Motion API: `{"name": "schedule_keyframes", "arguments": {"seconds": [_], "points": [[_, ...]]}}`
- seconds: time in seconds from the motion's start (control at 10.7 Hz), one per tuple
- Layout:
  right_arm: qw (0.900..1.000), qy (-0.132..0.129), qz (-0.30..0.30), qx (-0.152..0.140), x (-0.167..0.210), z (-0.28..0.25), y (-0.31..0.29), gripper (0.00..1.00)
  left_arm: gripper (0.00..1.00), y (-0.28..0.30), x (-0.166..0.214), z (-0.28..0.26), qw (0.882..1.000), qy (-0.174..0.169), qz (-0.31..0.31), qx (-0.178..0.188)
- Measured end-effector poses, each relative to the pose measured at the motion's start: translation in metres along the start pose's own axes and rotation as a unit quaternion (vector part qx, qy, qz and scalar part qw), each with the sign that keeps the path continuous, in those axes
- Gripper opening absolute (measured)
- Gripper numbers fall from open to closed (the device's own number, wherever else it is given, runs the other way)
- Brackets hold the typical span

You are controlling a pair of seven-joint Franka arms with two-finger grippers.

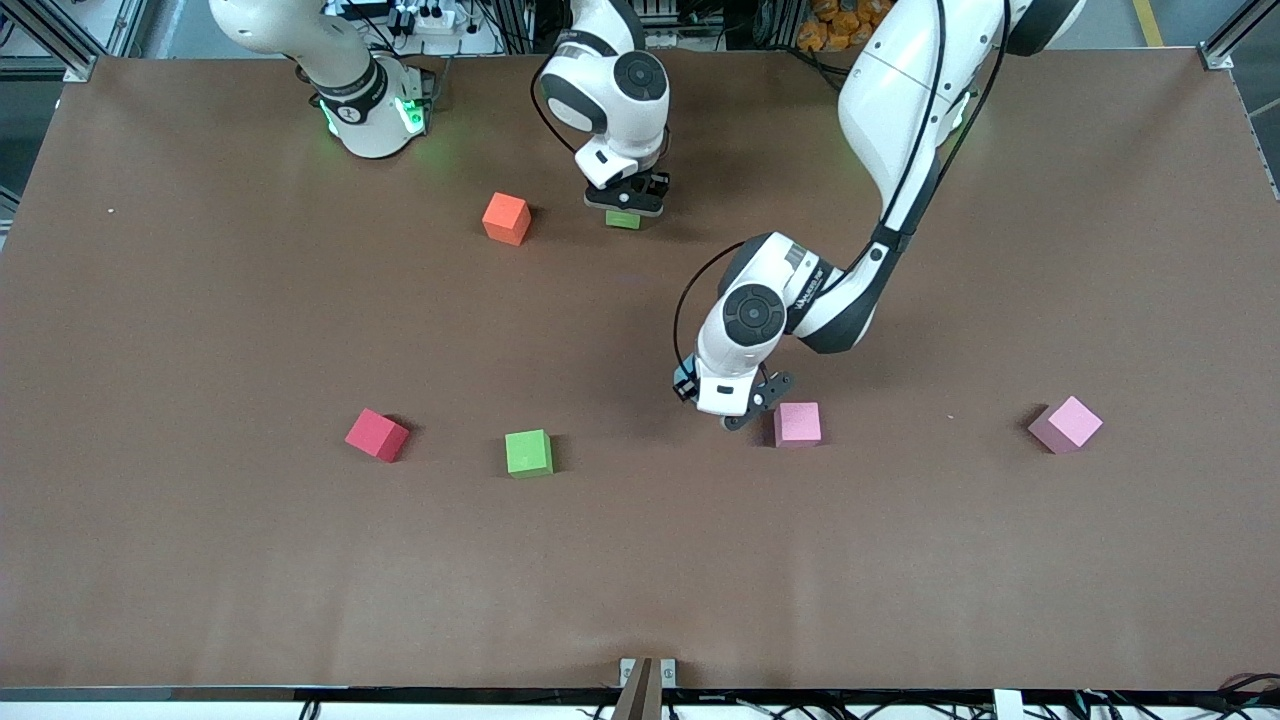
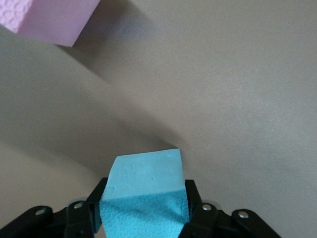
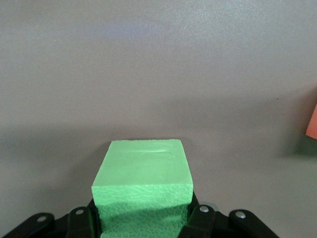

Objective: Arrange blocks into number 1
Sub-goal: 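Grasp the cyan cube with the left gripper while the right gripper releases green, then carry the cyan cube toward the column while the right gripper reaches the red cube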

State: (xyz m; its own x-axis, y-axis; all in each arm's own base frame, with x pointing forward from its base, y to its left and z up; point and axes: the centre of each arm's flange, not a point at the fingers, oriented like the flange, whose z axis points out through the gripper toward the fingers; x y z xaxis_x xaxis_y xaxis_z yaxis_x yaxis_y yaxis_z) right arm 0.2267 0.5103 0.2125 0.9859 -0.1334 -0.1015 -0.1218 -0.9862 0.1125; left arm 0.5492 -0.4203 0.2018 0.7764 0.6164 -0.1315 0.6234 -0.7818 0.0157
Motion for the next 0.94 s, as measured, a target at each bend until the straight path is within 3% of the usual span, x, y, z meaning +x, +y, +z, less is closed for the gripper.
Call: {"name": "schedule_keyframes", "arguments": {"seconds": [0.28, 0.38, 0.56, 0.84, 0.94], "points": [[1.000, 0.013, -0.020, -0.005, -0.007, 0.001, -0.002, 0.61, 0.64, 0.002, -0.006, 0.001, 1.000, 0.000, -0.008, 0.000], [1.000, 0.015, -0.024, -0.006, -0.009, 0.001, -0.002, 0.61, 0.57, 0.003, -0.006, 0.000, 1.000, 0.000, -0.008, -0.001], [0.999, 0.018, -0.028, -0.007, -0.010, 0.001, -0.003, 0.61, 0.56, 0.005, -0.008, -0.003, 1.000, 0.001, -0.006, -0.003], [1.000, 0.018, -0.009, -0.007, -0.011, 0.001, -0.003, 0.99, 0.56, 0.010, -0.013, -0.010, 1.000, 0.001, -0.003, -0.005], [1.000, 0.020, 0.001, -0.004, -0.010, -0.002, -0.004, 1.00, 0.56, 0.012, -0.013, -0.014, 1.000, 0.000, -0.006, -0.002]]}}
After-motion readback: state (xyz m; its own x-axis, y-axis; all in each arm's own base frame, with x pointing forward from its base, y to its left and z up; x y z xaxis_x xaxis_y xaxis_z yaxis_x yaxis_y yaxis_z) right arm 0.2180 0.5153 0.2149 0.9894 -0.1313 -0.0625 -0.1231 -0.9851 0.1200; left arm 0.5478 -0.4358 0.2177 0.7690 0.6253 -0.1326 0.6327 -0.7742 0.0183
